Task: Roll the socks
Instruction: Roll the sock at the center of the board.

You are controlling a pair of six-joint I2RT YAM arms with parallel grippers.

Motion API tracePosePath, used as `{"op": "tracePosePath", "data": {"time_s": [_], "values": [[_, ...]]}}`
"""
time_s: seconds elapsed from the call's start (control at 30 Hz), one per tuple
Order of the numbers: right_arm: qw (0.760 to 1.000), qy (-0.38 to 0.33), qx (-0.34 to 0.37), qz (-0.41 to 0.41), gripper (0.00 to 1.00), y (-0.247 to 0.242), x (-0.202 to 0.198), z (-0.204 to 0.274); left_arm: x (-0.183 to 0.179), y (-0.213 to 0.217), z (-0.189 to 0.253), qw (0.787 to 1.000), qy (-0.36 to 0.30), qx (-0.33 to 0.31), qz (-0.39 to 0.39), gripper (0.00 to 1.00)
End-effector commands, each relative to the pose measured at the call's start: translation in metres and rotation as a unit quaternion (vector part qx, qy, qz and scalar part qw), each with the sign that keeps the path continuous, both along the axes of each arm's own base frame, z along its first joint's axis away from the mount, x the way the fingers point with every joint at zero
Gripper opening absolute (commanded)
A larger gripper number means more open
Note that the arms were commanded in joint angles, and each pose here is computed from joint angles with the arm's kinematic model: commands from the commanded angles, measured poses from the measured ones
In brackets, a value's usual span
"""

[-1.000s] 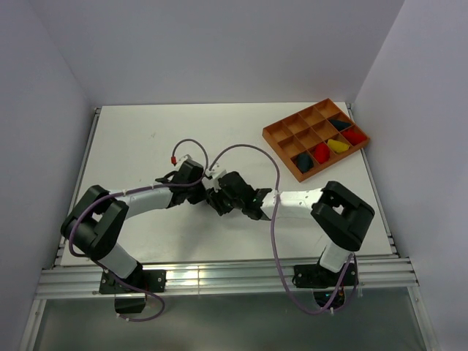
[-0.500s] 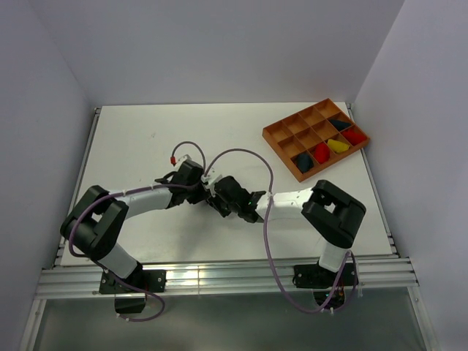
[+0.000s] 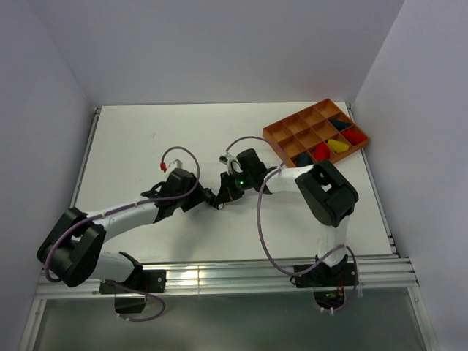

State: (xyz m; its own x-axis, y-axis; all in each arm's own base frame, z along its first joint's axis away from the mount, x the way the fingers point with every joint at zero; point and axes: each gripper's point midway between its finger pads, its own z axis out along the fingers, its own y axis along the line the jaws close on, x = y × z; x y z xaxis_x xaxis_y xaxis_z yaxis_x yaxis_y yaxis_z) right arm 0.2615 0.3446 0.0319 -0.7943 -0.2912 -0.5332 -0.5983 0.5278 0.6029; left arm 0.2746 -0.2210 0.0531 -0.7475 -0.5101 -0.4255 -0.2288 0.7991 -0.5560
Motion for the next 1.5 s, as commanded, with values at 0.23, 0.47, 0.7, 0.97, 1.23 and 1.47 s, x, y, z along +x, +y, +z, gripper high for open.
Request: {"op": "tracePosePath", "data": {"time_s": [0.23,0.47,0.7,0.97,1.23,1.47], "values": [[0.976,0.203,0.077,-0.003,0.00,-0.006,-0.015,-0.019,0.007,-0.004,0.009,0.999,-0.028,-0.036,0.027,0.56],[0.972,0.219,0.087,-0.015,0.00,-0.009,-0.014,-0.026,0.022,-0.009,0.001,0.999,-0.023,-0.027,0.041,0.50],[0.974,0.214,0.077,-0.020,0.00,-0.011,-0.012,-0.030,0.025,-0.006,-0.019,0.999,-0.001,-0.006,0.048,0.42],[0.991,0.116,0.051,-0.038,0.29,-0.023,-0.002,-0.013,0.012,-0.003,-0.045,0.998,0.042,0.029,0.024,0.11],[0.981,-0.125,-0.056,-0.139,0.50,-0.053,0.034,0.026,0.009,0.000,-0.041,0.997,0.052,0.049,0.009,0.07],[0.951,-0.279,-0.067,-0.117,0.52,-0.028,0.016,0.064,0.010,-0.006,-0.036,0.997,0.051,0.049,-0.005,0.07]]}}
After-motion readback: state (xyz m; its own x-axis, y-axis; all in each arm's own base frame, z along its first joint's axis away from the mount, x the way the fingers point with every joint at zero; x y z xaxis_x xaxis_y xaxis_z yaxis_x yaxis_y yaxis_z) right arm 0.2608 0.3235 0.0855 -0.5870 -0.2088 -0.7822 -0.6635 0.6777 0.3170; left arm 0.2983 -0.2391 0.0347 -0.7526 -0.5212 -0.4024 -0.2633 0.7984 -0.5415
